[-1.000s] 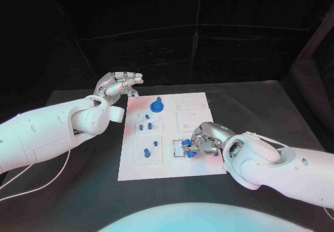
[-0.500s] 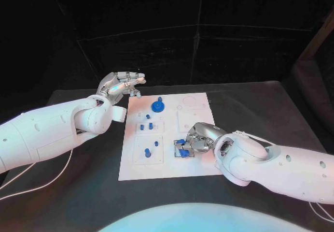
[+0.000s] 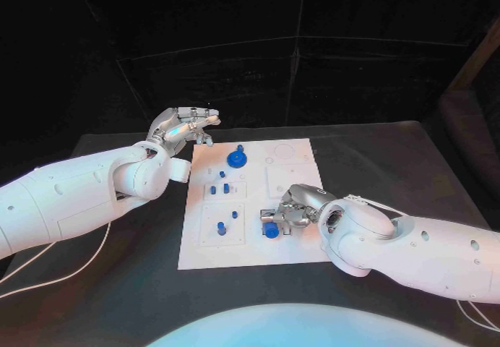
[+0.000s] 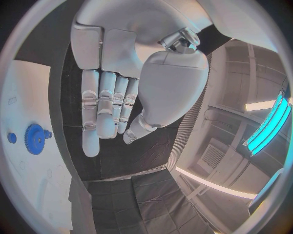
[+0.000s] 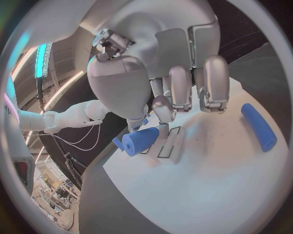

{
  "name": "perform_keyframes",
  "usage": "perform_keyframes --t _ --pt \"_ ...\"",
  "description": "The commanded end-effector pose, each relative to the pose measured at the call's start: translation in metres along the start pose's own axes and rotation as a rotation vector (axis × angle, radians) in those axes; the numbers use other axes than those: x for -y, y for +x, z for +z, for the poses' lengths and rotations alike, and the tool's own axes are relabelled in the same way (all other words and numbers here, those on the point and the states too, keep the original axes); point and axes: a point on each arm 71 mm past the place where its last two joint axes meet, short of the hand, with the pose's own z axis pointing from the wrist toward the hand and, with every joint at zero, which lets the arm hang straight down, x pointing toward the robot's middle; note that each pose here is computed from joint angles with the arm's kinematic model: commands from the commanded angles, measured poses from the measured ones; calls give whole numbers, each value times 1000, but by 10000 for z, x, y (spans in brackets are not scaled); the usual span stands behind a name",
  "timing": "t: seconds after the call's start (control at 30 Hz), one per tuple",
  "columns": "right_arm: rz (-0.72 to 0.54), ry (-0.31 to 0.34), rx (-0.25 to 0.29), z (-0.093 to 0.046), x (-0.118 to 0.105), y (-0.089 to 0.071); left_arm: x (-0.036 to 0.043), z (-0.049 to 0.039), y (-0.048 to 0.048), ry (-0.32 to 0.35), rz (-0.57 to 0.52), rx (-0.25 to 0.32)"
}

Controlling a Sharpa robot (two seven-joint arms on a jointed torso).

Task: Assemble the parts on the task board

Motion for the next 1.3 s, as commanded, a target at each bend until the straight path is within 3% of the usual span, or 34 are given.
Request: perform_keyframes --t 0.03,0.27,0.7,1.03,1.3 --pt "-22 13 25 -2 5 -23 12 6 13 5 -8 -11" --pt "-21 -10 32 -42 -14 -35 12 6 9 5 -8 -10" --pt "23 -108 71 -223 -78 -102 6 2 -7 2 -7 -9" --pt "4 -92 4 -278 30 -93 -4 -2 -15 -2 -7 -7" --pt "-6 -86 -16 -257 43 -77 -12 1 -5 -4 -9 -10"
